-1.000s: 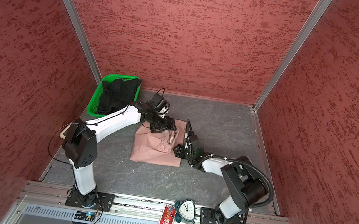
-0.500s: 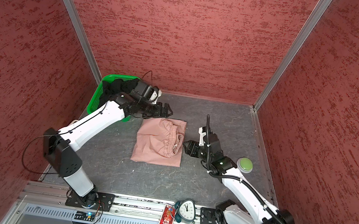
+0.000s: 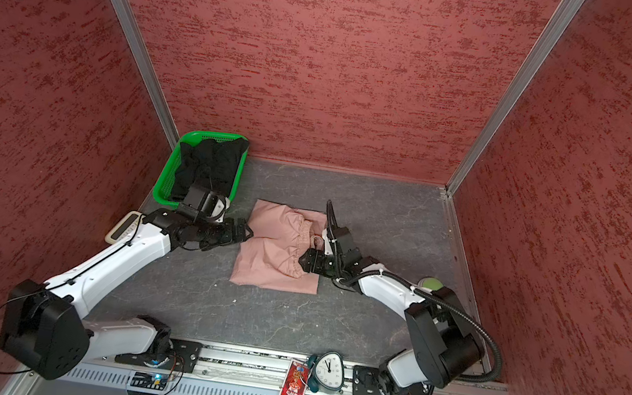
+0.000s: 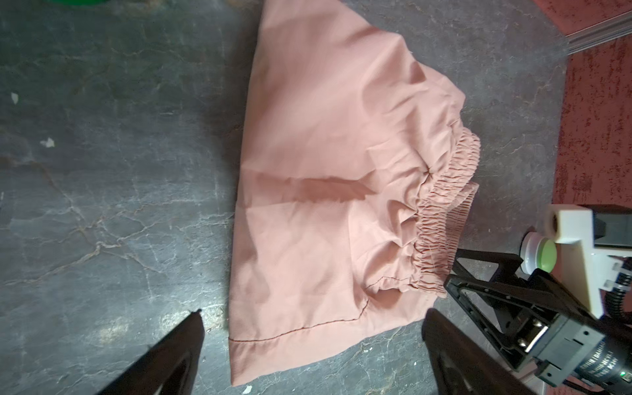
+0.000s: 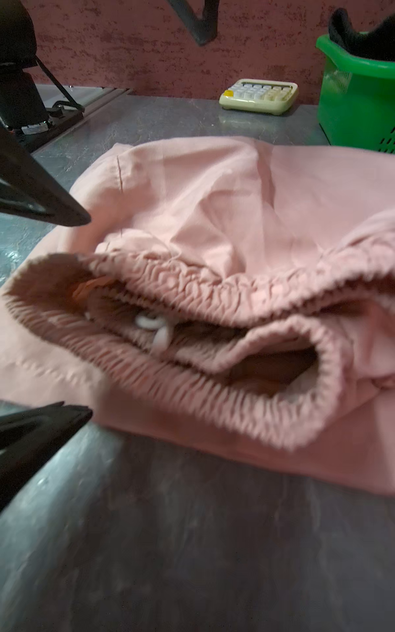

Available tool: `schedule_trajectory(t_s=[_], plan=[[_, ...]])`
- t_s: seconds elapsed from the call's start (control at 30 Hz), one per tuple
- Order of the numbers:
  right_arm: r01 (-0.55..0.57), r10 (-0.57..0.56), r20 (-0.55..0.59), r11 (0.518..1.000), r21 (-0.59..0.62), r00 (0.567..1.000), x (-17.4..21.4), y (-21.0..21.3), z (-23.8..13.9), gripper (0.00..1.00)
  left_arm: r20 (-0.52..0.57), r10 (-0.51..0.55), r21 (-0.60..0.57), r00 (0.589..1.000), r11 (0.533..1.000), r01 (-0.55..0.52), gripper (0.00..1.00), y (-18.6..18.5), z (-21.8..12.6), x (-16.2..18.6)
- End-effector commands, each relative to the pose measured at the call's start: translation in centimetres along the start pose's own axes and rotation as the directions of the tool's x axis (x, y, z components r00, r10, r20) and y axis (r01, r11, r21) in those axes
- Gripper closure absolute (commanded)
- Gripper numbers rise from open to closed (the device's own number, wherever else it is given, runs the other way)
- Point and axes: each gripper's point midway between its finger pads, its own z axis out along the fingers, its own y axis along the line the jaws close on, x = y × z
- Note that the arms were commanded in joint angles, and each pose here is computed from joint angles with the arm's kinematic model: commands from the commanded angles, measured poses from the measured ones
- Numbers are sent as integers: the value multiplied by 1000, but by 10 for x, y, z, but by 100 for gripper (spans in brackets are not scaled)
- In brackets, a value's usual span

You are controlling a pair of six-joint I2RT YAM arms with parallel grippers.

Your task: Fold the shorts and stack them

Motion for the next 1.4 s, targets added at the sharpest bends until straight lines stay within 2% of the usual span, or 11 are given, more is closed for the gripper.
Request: schedule_trajectory(t_s=[0.0, 0.1, 0.3, 0.4, 0.6, 0.7, 0.93, 1.13, 1.23, 1.3, 1.37], plan=[[4, -3, 57, 1000, -9, 998, -20, 12, 7, 17, 47, 15, 43, 999, 999, -17, 1, -7, -4, -10], [-16, 14, 48, 999, 36, 999, -23, 2, 18, 17, 34, 9, 50, 999, 999, -11, 1, -3, 2, -6], [-47, 46, 48, 999, 15, 998, -31, 6, 33, 24, 6, -9, 79, 1000, 997, 8, 1, 0, 14, 2], [-59, 59, 41, 998, -1, 997, -32, 8, 39, 40, 0, -4, 102, 1000, 995, 4, 1, -1, 18, 5], [-73, 77, 42, 992, -105, 996, -42, 35, 22, 91, 35, 69, 253, 997, 964, -76, 1, -35, 3, 2], [-132, 139, 20, 969, -207, 990, -46, 47, 9, 100, 49, 89, 280, 995, 955, -100, 1, -49, -3, 0], [-247, 248, -41, 912, -326, 968, -41, 55, -16, 99, -22, 91, 323, 996, 943, -79, 1, -64, 27, 16], [-392, 389, -85, 846, -361, 917, -7, 30, -10, 97, -78, 109, 301, 991, 950, -81, 1, -67, 64, 40], [-417, 415, -75, 859, -298, 907, 9, 7, -3, 80, -110, 89, 269, 990, 961, -57, 1, -54, 80, 52], [-406, 404, -60, 883, -237, 913, 15, -6, -1, 75, -121, 87, 256, 989, 965, -53, 1, -47, 88, 58], [-382, 381, -45, 908, -171, 924, 16, -16, -2, 57, -134, 104, 240, 986, 968, -69, 1, -42, 97, 67]])
